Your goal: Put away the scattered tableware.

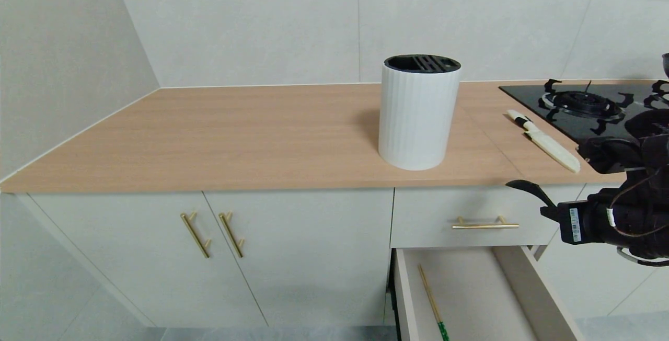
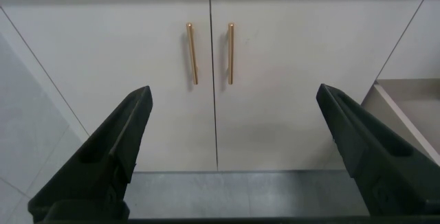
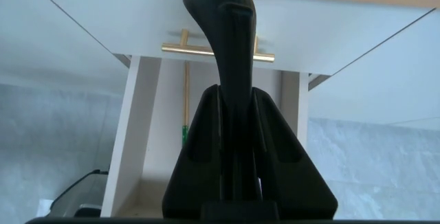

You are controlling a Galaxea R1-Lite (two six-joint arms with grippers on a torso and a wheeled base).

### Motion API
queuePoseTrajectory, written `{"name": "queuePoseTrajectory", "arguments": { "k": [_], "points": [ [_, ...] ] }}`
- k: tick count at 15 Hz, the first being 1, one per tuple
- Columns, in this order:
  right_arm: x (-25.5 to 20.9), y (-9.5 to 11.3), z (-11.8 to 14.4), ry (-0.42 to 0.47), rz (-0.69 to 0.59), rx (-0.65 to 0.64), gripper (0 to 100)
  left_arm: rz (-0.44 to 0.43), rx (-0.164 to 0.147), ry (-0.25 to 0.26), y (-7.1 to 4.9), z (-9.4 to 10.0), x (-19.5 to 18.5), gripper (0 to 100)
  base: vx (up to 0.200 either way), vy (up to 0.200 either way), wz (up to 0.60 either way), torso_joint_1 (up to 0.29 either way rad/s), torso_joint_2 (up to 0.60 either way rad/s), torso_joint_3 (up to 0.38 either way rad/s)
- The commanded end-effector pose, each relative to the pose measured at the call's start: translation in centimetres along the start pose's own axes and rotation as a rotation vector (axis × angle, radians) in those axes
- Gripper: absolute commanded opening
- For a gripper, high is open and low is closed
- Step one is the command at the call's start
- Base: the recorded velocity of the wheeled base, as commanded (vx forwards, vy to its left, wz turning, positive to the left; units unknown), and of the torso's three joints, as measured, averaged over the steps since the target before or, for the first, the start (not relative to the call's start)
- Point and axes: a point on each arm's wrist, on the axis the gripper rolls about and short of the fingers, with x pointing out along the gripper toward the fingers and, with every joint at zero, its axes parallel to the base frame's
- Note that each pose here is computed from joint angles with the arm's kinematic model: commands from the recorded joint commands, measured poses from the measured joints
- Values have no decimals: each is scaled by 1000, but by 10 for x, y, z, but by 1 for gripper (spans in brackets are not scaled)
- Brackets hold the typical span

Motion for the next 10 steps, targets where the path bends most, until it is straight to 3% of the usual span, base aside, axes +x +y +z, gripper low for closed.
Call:
{"name": "queuePoseTrajectory", "arguments": {
  "k": [1,10],
  "points": [
    [4,1,-2,15,0,-3,0,0,0,0,0,0,0,100,0,0,0,-154,373,217],
    [21,3,-9,77,-4,-11,0,0,0,0,0,0,0,100,0,0,0,-172,462,281]
  ]
}}
